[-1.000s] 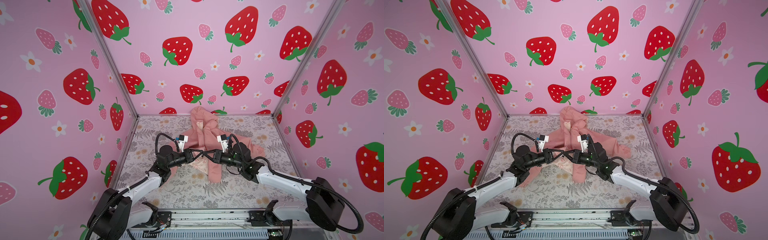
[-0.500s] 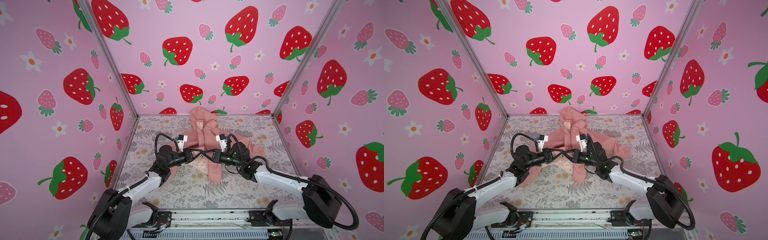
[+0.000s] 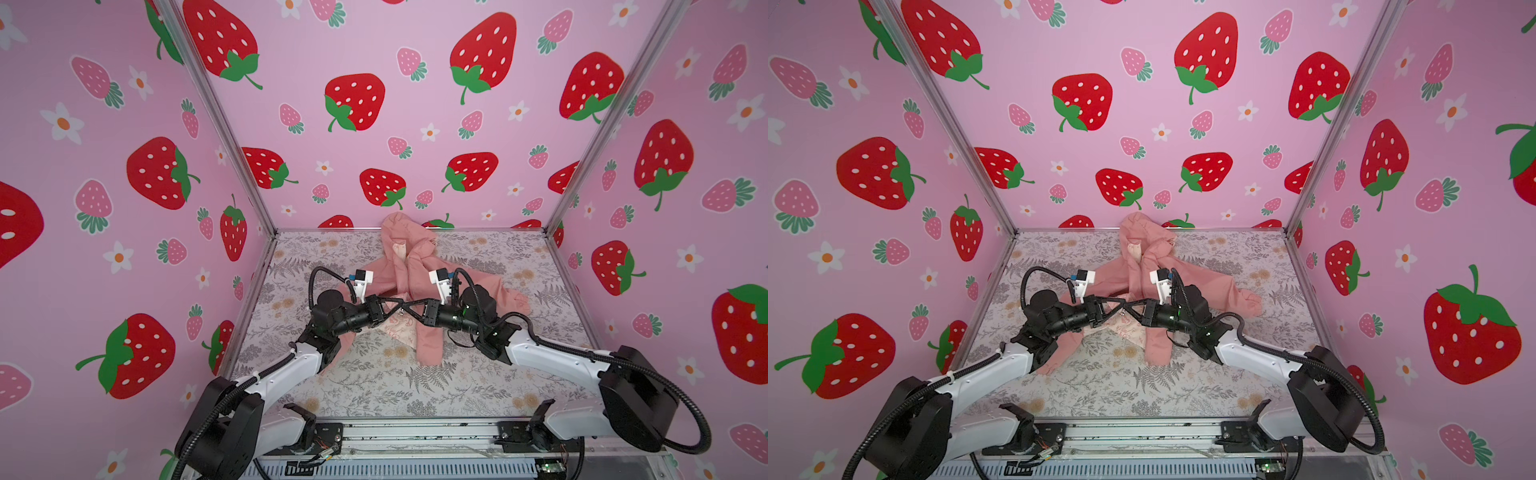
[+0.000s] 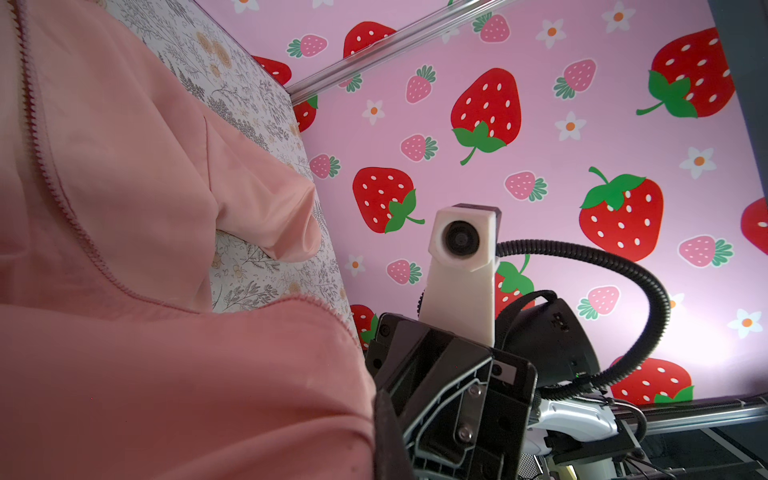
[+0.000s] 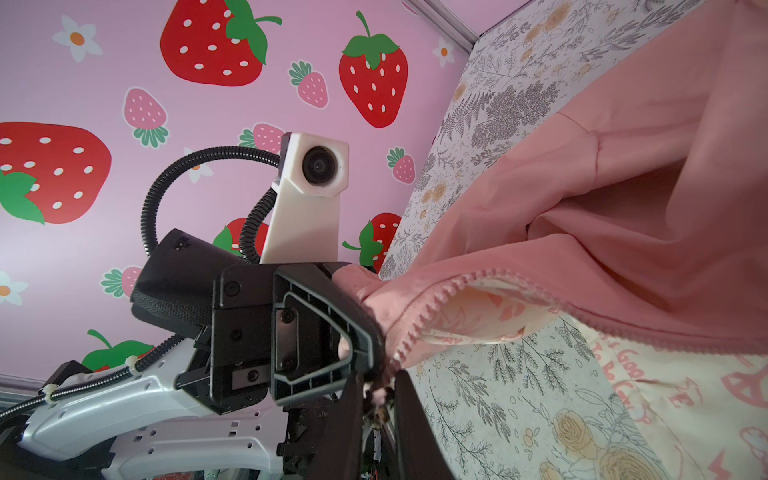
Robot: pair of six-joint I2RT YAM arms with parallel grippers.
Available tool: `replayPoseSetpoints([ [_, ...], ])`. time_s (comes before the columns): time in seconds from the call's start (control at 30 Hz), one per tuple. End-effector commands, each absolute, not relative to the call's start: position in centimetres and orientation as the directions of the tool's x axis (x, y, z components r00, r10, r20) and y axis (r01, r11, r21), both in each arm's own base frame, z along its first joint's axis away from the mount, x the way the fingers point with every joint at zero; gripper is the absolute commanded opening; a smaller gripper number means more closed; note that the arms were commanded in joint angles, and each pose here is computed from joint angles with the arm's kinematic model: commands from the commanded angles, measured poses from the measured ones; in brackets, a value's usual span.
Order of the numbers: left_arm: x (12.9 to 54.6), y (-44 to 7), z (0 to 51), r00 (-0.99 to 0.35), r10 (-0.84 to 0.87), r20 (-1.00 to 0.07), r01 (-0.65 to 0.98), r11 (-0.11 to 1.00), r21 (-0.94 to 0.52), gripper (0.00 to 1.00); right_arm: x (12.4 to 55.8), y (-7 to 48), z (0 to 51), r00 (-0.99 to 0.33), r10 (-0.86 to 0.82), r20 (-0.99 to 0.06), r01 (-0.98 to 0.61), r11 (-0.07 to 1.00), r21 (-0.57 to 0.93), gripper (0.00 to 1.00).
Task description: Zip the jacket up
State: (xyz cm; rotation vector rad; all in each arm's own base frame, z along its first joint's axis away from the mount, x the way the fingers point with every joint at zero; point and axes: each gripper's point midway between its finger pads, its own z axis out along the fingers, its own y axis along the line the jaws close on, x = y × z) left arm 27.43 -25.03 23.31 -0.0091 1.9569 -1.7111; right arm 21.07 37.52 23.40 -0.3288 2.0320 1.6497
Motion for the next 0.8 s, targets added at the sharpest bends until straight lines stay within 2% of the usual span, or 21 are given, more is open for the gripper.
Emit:
replayPoseSetpoints([
  [0.0,27.2,-25.6,27.5,-0.818,-0.342,-0.463,0.45,0.122,-0.885,0.0,17.9,39.2,22.7,-0.857,-0.002,-0.515,-0.507,0.183,0.842,0.15],
  [0.53,27.1,-25.6,27.7,-0.817,-0.345,-0.462,0.452,0.116,-0.885,0.0,16.0,40.6,20.8,-0.864,-0.066,-0.5,-0.503,0.177,0.846,0.15],
  [0.77,27.2,-25.4,27.9,-0.814,-0.352,-0.461,0.451,0.115,-0.885,0.0,15.4,40.4,19.2,-0.863,-0.105,-0.495,-0.505,0.217,0.835,0.15],
])
